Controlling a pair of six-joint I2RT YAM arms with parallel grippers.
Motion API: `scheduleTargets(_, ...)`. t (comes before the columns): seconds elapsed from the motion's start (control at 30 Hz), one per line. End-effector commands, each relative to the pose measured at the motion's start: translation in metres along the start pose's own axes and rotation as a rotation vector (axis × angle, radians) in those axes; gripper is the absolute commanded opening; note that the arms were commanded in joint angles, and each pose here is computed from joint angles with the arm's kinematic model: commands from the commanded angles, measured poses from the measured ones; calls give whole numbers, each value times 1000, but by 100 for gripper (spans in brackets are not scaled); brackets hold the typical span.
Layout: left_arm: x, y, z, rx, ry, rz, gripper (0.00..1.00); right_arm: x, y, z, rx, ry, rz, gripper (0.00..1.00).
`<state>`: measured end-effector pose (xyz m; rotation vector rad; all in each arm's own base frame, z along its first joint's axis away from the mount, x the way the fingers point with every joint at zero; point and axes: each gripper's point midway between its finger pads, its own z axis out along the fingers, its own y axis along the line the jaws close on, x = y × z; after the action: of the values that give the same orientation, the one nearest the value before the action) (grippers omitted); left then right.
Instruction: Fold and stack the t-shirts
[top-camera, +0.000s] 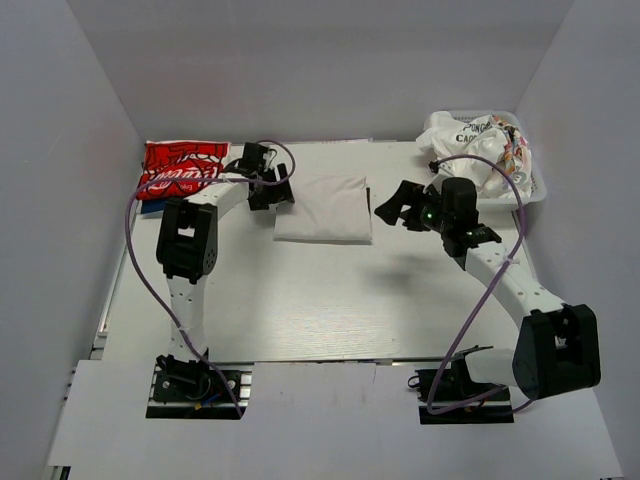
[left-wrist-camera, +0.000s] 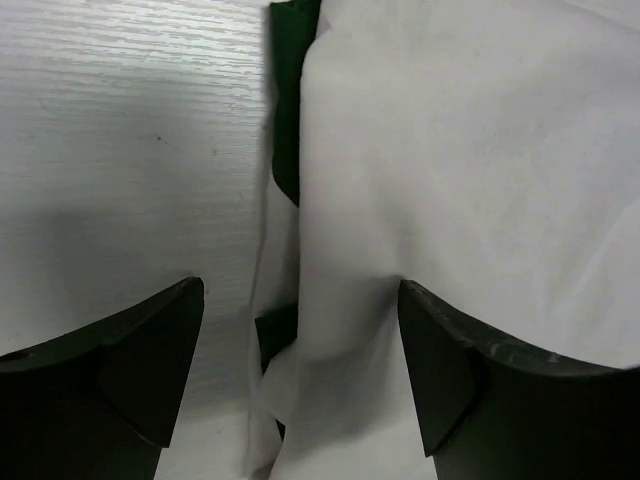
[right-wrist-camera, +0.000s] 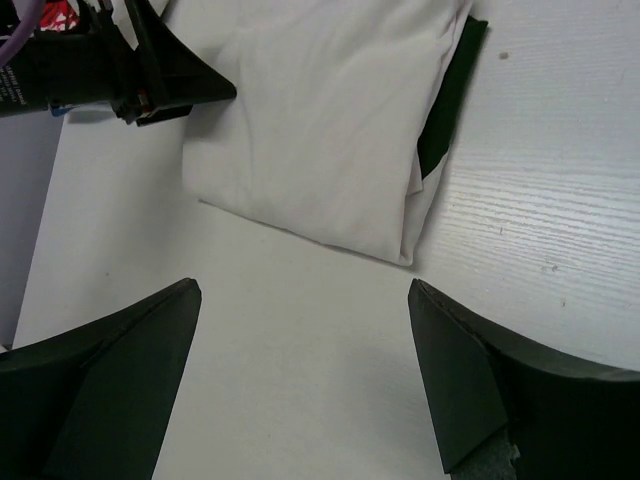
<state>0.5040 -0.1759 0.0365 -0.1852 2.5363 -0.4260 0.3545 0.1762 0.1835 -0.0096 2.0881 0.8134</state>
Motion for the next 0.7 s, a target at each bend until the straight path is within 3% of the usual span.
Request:
scheduleTargets(0.0,11,-15,7,45,37,27,87,4,-3,-10,13,-14,-44,90)
scheduleTargets(0.23,61,-18,18,15,123,67,63,15,-14,-12,51,-5,-30,90)
scheduleTargets(0.3,71,-16,22,2,142,85,42,17,-15,-11,54,4,-28,90)
scheduleTargets(0.33,69,-15,25,-10,139,86,19,16,-17,-11,59,0,-34,90)
scheduleTargets(0.37,68,-13,26,-21,141,86,6,17,-18,-12,62,1,-32,90)
scheduleTargets(0.4,69,-11,32,-48,143,108,0,18,-21,-12,74,1,-40,90)
scheduleTargets(0.57,19,-1,17,-190,54,223,0,17,-34,-13,146,-3,-62,90)
scheduleTargets(0.67,-22,2,-13,-270,-69,302,0,22,-44,-13,189,-1,-62,90)
